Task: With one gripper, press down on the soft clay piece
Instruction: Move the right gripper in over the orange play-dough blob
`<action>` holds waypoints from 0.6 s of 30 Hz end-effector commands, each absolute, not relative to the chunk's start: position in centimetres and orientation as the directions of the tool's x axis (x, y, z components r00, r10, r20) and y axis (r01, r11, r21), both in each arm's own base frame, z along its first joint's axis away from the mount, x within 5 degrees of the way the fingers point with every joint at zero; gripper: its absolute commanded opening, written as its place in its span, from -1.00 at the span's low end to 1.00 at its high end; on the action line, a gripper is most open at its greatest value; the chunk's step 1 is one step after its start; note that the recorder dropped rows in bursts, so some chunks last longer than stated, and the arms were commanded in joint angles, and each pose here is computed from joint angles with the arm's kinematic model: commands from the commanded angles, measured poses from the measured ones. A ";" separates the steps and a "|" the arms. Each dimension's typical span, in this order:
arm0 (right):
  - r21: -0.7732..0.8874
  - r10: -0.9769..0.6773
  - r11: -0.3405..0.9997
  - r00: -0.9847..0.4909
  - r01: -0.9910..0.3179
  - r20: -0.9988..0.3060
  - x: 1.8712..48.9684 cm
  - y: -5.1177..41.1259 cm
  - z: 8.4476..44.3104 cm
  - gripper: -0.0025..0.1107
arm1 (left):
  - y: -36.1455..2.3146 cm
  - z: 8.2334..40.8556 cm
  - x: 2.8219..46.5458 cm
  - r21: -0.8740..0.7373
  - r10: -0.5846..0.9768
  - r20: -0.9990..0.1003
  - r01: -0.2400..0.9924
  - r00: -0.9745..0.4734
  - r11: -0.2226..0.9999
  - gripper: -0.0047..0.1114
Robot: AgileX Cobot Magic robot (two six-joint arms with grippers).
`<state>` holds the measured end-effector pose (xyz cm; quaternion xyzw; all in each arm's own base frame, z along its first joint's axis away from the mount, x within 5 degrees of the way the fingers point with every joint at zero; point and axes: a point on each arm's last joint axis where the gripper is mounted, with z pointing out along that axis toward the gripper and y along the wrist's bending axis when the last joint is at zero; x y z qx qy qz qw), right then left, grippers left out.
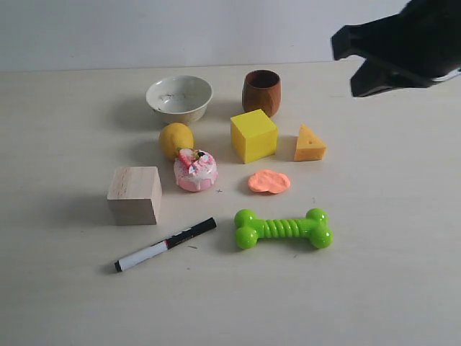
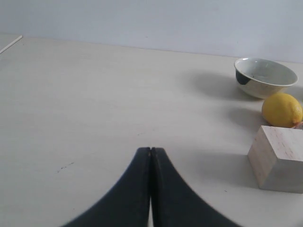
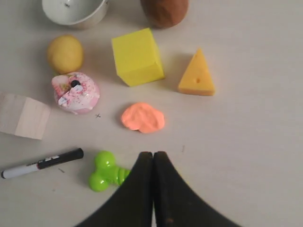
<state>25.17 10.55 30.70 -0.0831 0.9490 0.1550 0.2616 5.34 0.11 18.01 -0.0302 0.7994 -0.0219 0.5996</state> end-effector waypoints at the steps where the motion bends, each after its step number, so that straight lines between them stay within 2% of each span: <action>1: 0.213 -0.139 0.942 -0.881 -0.259 -0.453 27.3 13.6 30.2 -0.96 | 0.0 18.1 5.3 -0.082 -0.083 -0.961 -0.015 -0.265 0.997 -0.92; 5: 0.156 -0.131 0.968 -0.923 -0.198 -0.362 29.3 15.0 29.7 -0.96 | 0.0 18.1 5.3 -0.082 -0.083 -0.961 -0.015 -0.265 0.997 -0.92; 11: 0.164 -0.050 0.982 -0.970 -0.091 -0.237 31.0 16.0 26.7 -0.96 | 0.0 18.1 5.3 -0.082 -0.083 -0.961 -0.015 -0.265 0.997 -0.92; 15: 0.161 -0.044 0.984 -0.975 -0.081 -0.217 31.7 16.3 25.4 -0.96 | 0.0 18.1 5.3 -0.082 -0.083 -0.961 -0.015 -0.265 0.997 -0.92; 18: 0.173 -0.038 0.981 -0.967 -0.083 -0.250 32.0 16.5 25.3 -0.96 | 0.0 18.1 5.3 -0.082 -0.083 -0.961 -0.015 -0.265 0.997 -0.92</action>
